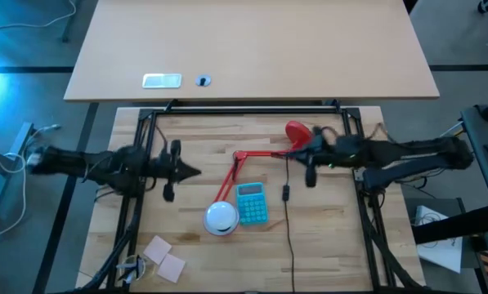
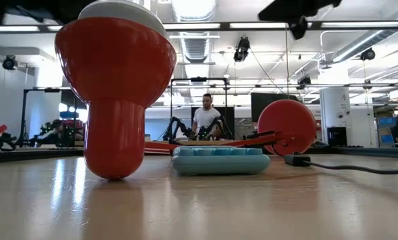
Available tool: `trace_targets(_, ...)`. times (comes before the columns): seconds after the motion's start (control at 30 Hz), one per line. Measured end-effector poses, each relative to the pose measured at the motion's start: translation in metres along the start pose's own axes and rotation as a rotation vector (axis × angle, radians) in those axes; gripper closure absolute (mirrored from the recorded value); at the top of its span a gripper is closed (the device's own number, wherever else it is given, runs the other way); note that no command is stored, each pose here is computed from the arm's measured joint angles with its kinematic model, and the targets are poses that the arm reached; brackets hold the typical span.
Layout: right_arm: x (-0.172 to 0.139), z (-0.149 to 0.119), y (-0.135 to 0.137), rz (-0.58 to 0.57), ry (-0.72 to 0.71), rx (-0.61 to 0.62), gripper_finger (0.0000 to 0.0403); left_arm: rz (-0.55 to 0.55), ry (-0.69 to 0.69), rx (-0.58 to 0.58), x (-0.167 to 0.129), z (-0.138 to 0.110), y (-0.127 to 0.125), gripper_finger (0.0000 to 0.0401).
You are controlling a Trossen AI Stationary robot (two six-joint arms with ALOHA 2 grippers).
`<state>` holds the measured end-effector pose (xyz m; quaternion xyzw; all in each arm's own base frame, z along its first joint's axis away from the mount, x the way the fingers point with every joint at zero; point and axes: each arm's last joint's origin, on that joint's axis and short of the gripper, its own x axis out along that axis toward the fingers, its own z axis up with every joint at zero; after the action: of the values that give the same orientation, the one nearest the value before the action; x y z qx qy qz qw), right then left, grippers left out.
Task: Screw lightbulb
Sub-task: Return to Home Position
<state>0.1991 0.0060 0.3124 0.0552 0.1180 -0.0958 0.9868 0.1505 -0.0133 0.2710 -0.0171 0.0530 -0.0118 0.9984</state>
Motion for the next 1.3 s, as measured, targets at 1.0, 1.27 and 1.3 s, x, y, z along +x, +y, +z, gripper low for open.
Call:
trace_targets(1.0, -0.049, -0.123, -0.031, 0.288, -0.319, 0.246, 0.0401, 0.088, -0.145, 0.103, -0.015, 0.003, 0.116, 0.0401)
trace_targets(1.27, -0.053, -0.111, -0.050, 0.176, -0.294, 0.184, 0.0401, 0.096, -0.197, 0.053, -0.024, -0.005, 0.136, 0.0401)
trace_targets(1.3, -0.057, -0.105, -0.052, 0.153, -0.282, 0.157, 0.0401, 0.092, -0.196, 0.045, -0.025, -0.004, 0.139, 0.0401)
